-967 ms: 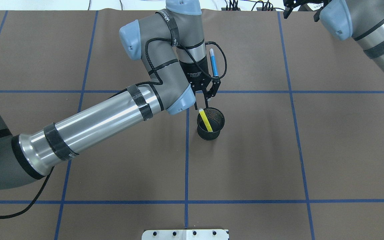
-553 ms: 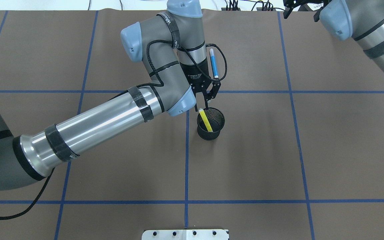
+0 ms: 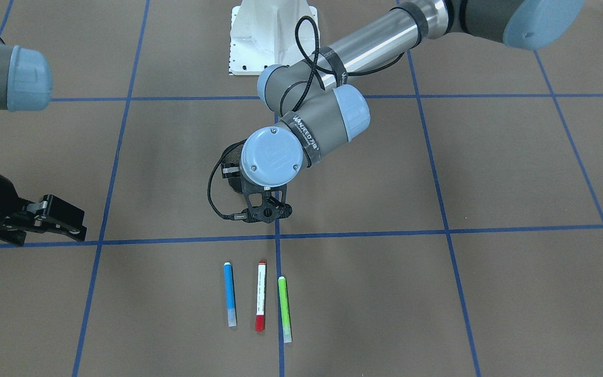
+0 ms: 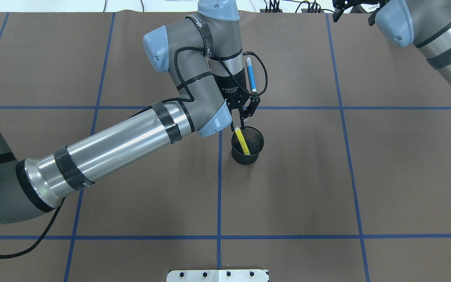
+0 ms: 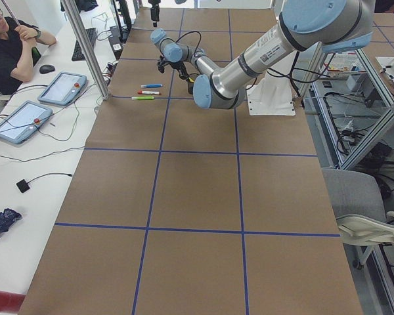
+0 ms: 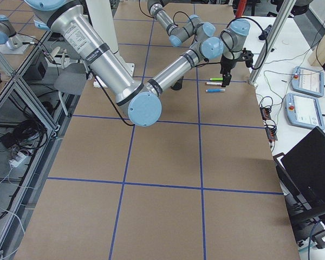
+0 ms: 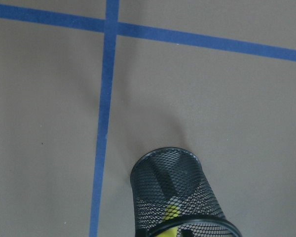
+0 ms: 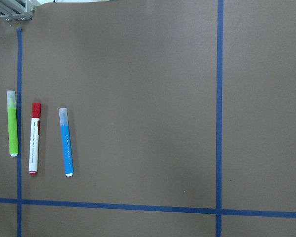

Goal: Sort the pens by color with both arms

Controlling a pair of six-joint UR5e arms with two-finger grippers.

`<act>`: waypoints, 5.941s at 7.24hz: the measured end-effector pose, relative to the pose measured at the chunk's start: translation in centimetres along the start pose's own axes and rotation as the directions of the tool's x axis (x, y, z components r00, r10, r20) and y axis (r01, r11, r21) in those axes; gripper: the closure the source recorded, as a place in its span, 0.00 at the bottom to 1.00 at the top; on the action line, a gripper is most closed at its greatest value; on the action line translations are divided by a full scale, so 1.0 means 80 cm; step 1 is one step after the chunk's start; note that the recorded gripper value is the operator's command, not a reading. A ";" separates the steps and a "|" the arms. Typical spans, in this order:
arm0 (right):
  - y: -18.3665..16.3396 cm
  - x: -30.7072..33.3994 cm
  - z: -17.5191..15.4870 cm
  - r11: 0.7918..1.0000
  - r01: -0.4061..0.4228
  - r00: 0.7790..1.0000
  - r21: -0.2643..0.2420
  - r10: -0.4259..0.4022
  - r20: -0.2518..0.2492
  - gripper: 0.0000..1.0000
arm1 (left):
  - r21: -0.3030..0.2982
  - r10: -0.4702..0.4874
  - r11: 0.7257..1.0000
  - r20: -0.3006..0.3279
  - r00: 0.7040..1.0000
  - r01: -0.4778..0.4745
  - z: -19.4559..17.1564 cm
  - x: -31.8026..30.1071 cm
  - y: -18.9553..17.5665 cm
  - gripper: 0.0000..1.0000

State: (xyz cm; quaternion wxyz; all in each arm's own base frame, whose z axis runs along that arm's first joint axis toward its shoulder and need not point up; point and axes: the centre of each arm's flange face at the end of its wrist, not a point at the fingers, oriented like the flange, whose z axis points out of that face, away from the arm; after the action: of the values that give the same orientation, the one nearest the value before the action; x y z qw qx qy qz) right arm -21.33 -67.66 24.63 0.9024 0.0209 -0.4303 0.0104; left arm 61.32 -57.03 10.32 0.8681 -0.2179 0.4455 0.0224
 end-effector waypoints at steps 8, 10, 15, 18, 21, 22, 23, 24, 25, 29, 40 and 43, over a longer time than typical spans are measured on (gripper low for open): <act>0.000 -0.001 0.001 1.000 0.000 1.000 -0.001 0.000 0.000 0.00 | 0.005 0.016 1.000 -0.012 1.000 -0.016 -0.012 0.008 0.016 0.95; 0.000 0.000 -0.001 1.000 0.000 1.000 0.001 0.000 0.000 0.00 | 0.015 0.035 0.999 -0.027 0.999 -0.034 -0.038 0.018 0.040 1.00; -0.002 -0.001 -0.005 1.000 0.002 1.000 0.008 -0.002 0.002 0.00 | 0.124 0.092 0.989 -0.106 0.990 -0.079 -0.165 0.009 0.084 1.00; -0.003 -0.004 -0.006 1.000 0.008 1.000 0.017 -0.008 -0.001 0.00 | 0.374 0.142 0.922 -0.099 0.985 -0.095 -0.250 -0.033 0.071 1.00; -0.004 -0.005 -0.003 0.999 0.015 1.000 0.032 -0.015 -0.017 0.00 | 0.686 0.147 0.724 -0.042 0.988 -0.078 -0.277 -0.052 0.036 1.00; -0.004 -0.006 -0.001 0.999 0.020 1.000 0.035 -0.019 -0.017 0.00 | 0.777 0.135 0.628 -0.040 0.990 -0.054 -0.276 -0.069 0.017 1.00; -0.004 -0.006 0.001 0.999 0.022 1.000 0.037 -0.021 -0.016 0.00 | 0.842 0.137 0.539 -0.059 0.989 -0.025 -0.268 -0.085 0.003 1.00; -0.004 -0.006 0.004 0.999 0.023 1.000 0.035 -0.022 -0.016 0.00 | 0.890 0.133 0.457 -0.070 0.989 0.002 -0.253 -0.093 -0.006 1.00; -0.003 -0.007 0.007 0.999 0.023 1.000 0.033 -0.023 -0.017 0.00 | 0.925 0.114 0.380 -0.060 0.992 0.012 -0.231 -0.092 -0.011 1.00; -0.002 -0.010 0.013 0.999 0.022 1.000 0.026 -0.022 -0.017 0.00 | 0.996 -0.020 0.079 0.029 0.999 -0.027 -0.102 -0.105 -0.056 1.00; 0.001 -0.010 0.023 0.999 0.023 0.999 0.025 -0.023 -0.033 0.00 | 0.998 -0.101 0.023 0.064 0.993 -0.062 0.046 -0.115 -0.097 0.00; 0.001 -0.010 0.023 0.999 0.023 0.999 0.026 -0.023 -0.035 0.00 | 0.997 -0.097 0.032 0.074 0.993 -0.071 0.046 -0.111 -0.096 0.00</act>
State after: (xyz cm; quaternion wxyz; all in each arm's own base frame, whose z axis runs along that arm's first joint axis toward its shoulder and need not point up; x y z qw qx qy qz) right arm -23.29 -67.69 25.17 0.9094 0.0377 -0.4141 0.0061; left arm 60.58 -61.15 21.89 0.8001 0.4451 0.2800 -0.2886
